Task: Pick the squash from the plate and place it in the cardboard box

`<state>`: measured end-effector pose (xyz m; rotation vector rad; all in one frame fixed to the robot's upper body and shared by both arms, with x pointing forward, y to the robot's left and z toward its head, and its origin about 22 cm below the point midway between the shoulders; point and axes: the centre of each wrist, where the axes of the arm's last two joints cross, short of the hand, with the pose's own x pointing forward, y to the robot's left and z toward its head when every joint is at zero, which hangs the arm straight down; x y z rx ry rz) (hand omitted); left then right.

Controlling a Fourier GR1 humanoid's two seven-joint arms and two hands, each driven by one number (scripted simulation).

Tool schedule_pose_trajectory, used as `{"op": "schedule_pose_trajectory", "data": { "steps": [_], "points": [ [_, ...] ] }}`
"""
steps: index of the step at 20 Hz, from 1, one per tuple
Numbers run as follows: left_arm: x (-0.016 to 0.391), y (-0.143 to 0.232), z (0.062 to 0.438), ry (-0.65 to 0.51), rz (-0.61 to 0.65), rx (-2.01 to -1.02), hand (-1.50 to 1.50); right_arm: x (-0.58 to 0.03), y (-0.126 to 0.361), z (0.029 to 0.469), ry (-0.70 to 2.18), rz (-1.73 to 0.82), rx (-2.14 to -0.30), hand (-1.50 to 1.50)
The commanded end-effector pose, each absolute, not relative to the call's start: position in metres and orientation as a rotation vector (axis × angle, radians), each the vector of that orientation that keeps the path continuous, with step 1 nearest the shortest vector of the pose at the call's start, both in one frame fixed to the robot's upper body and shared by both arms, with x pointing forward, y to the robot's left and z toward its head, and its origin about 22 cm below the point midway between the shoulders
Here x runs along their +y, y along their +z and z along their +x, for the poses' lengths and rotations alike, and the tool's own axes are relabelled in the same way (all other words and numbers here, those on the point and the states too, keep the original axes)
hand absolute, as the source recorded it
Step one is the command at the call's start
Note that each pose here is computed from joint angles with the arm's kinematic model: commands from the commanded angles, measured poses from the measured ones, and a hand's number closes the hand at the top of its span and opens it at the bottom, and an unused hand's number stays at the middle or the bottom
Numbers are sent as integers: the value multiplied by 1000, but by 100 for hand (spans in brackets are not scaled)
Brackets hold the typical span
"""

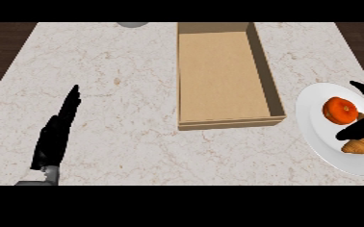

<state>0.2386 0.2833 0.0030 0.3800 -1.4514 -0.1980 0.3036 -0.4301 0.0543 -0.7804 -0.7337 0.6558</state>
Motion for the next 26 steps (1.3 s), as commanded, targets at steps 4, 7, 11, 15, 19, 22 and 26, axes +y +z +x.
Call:
{"op": "schedule_pose_trajectory", "data": {
  "steps": [4, 7, 11, 15, 19, 22, 26],
  "points": [
    [298, 12, 237, -186, 379, -1432, 0, -419, 44, 315, 640, -774, -746, -150],
    [280, -10, 235, -211, 379, -1444, 0, -432, 33, 308, 644, -773, -727, -150],
    [284, 14, 230, -205, 380, -1444, 0, -433, 27, 306, 635, -767, -735, -150],
    [280, 6, 233, -196, 390, -1450, 0, -430, 14, 300, 667, -771, -711, -150],
    [295, 4, 233, -207, 377, -1430, 0, -417, 15, 315, 668, -730, -707, -150],
    [299, 21, 233, -200, 389, -1462, 0, -433, 27, 313, 676, -718, -748, 150],
    [280, 12, 246, -219, 385, -1446, 0, -428, 12, 313, 714, -960, -768, 150]
  ]
}}
